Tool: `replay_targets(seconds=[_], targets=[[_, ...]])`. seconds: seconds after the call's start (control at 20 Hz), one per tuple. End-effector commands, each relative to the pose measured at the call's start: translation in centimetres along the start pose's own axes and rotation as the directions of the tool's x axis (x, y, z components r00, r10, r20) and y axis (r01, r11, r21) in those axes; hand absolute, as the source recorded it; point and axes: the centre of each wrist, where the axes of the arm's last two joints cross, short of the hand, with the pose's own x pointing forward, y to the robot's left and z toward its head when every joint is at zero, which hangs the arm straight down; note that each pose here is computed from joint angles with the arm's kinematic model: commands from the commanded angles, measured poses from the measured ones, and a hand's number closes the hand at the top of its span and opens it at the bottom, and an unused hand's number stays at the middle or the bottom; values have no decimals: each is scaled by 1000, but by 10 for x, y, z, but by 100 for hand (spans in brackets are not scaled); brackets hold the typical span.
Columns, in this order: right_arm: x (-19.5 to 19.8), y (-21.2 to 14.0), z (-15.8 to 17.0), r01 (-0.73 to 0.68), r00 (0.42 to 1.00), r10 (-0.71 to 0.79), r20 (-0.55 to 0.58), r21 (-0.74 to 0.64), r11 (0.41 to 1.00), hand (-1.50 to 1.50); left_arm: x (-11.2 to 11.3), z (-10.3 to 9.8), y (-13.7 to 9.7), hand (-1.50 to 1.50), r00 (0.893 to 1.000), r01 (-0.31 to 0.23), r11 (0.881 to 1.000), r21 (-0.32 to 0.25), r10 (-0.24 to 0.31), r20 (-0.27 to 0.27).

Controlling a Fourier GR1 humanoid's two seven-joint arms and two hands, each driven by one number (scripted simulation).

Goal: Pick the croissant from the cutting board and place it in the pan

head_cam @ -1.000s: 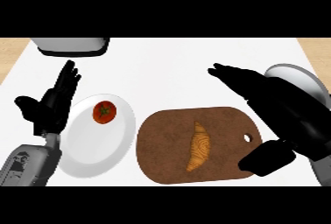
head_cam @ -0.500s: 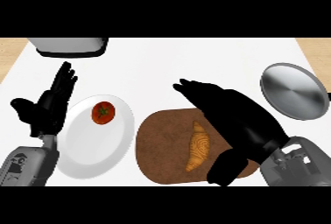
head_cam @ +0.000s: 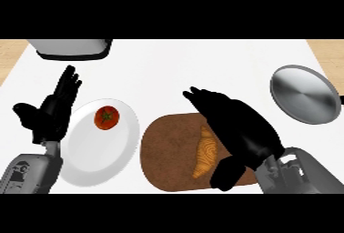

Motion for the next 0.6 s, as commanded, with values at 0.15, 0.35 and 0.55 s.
replay_targets(seconds=[0.15, 0.35, 0.55], targets=[[-19, 12, -19, -32, 992, 38, -119, 52, 998, -150, 17, 4, -3, 0, 1000, -14, 1000, -17, 14, 13], [-16, 34, -19, -36, 994, 49, -101, 123, 992, -150, 16, -5, -2, 0, 1000, -6, 1000, 16, 5, 17], [-32, 32, -38, -61, 994, 78, -82, 192, 979, -150, -5, 4, 1, 0, 1000, -13, 1000, 9, 13, 4]])
